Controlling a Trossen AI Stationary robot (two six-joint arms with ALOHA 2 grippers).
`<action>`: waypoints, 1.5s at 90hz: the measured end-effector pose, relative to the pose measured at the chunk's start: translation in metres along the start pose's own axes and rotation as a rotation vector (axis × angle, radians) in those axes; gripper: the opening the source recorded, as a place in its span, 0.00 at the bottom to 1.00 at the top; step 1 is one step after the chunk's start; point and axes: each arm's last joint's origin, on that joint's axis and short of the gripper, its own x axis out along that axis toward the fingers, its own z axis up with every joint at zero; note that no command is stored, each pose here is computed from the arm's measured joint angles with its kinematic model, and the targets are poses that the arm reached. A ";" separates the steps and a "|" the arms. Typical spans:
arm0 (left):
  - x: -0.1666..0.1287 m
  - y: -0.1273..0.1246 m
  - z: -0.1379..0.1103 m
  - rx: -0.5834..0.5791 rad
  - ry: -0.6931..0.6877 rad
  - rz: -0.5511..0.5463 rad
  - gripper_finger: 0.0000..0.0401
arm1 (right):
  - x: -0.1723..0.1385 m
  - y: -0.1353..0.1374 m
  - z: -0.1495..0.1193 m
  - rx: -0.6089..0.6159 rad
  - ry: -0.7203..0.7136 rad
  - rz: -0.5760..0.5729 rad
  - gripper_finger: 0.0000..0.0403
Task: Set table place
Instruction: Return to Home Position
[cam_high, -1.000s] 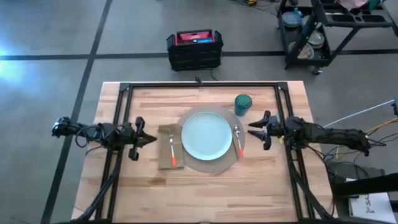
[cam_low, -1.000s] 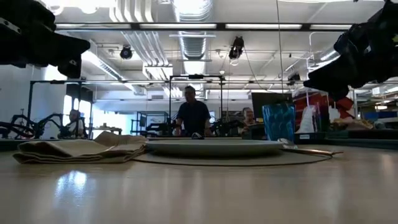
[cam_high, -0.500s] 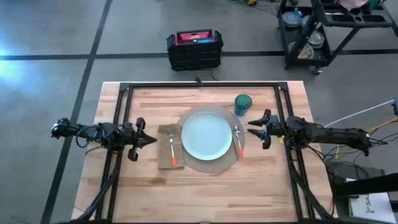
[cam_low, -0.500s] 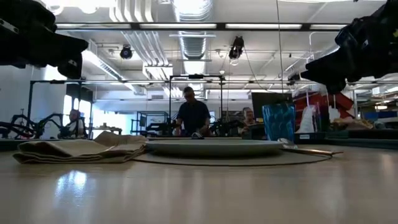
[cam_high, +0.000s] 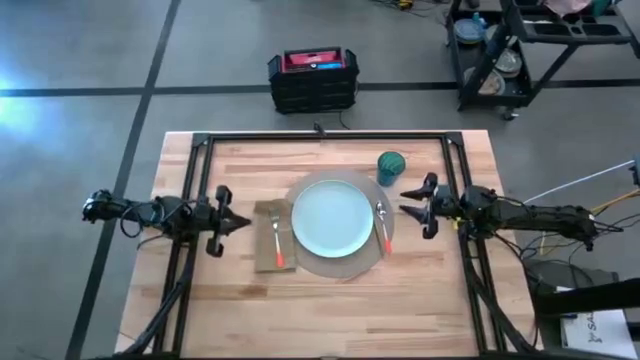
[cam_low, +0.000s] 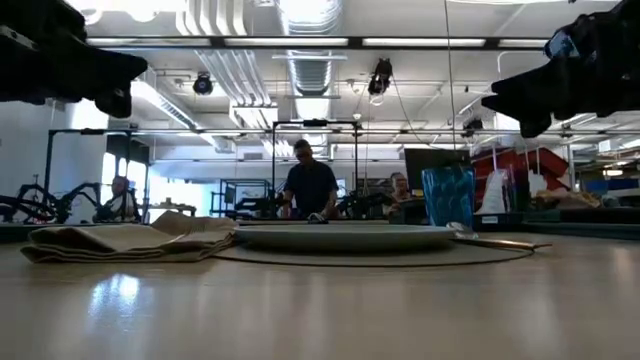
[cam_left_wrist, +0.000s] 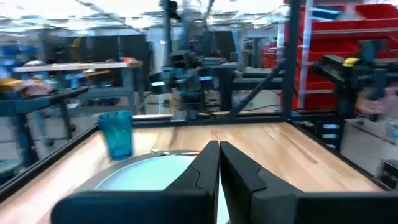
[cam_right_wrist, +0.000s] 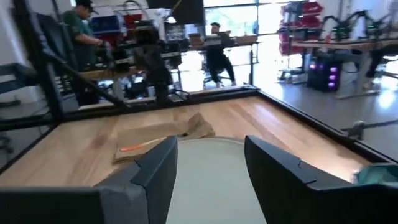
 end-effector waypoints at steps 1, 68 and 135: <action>0.000 0.000 0.000 0.000 0.003 0.003 0.00 | 0.000 0.000 0.000 0.000 0.002 0.006 0.44; 0.001 0.000 -0.002 -0.028 0.022 -0.004 0.00 | 0.010 0.012 -0.006 0.040 0.057 0.027 0.43; 0.008 -0.002 -0.012 -0.023 0.138 -0.003 0.00 | 0.010 0.012 -0.007 0.100 0.060 0.025 0.44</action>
